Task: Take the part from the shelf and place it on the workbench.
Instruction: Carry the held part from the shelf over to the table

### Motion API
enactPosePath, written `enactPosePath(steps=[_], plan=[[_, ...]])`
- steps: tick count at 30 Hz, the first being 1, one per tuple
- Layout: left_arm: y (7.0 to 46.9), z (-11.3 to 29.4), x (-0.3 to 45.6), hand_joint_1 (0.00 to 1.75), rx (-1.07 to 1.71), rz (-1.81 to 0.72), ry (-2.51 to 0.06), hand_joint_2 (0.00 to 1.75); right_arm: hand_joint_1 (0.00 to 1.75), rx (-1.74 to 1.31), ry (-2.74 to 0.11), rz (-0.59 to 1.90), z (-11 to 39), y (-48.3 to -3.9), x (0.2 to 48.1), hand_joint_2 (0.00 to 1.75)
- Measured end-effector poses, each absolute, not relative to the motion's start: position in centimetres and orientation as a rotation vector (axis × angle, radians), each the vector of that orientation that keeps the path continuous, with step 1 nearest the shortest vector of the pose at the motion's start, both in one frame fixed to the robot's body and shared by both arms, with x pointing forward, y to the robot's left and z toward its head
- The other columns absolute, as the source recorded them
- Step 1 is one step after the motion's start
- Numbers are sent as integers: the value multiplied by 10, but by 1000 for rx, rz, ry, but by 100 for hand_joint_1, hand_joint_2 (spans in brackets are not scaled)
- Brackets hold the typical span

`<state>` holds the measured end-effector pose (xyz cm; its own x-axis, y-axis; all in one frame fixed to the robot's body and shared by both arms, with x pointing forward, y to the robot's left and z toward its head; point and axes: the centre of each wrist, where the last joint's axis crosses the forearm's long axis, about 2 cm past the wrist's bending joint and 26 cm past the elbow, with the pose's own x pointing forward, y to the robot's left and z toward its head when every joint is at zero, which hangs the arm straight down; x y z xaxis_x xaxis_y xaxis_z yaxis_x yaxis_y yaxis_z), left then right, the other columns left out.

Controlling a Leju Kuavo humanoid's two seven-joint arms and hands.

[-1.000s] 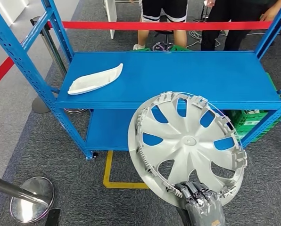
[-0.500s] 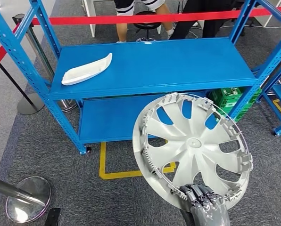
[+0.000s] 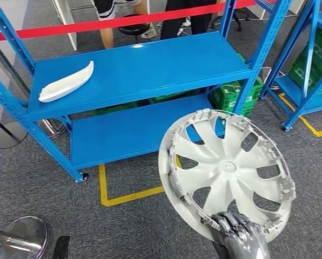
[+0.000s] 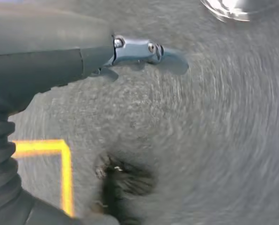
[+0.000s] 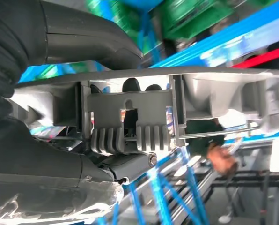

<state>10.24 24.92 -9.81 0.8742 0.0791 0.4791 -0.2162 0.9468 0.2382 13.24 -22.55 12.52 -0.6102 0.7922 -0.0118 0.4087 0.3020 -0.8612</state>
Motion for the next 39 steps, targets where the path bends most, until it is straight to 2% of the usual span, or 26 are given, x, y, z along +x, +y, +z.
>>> enactPosePath(steps=[3, 6, 19, 31, 39], plan=[[236, -60, 208, 0, 291, 296, -534, 175, 175, -894, -2311, 1193, 132, -194, 193, 175], [234, -39, 249, 0, 252, 337, -632, 175, 175, -804, -2391, 1230, 134, -174, 222, 175], [260, -42, 249, 0, 269, 361, -675, 175, 175, -773, -2410, 1318, 134, -161, 248, 175], [280, -51, 235, 0, 291, 349, -673, 175, 175, -784, -2367, 1310, 120, -174, 233, 175], [276, -59, 219, 0, 255, 375, -868, 175, 175, -891, -2247, 1308, 101, -199, 207, 175]])
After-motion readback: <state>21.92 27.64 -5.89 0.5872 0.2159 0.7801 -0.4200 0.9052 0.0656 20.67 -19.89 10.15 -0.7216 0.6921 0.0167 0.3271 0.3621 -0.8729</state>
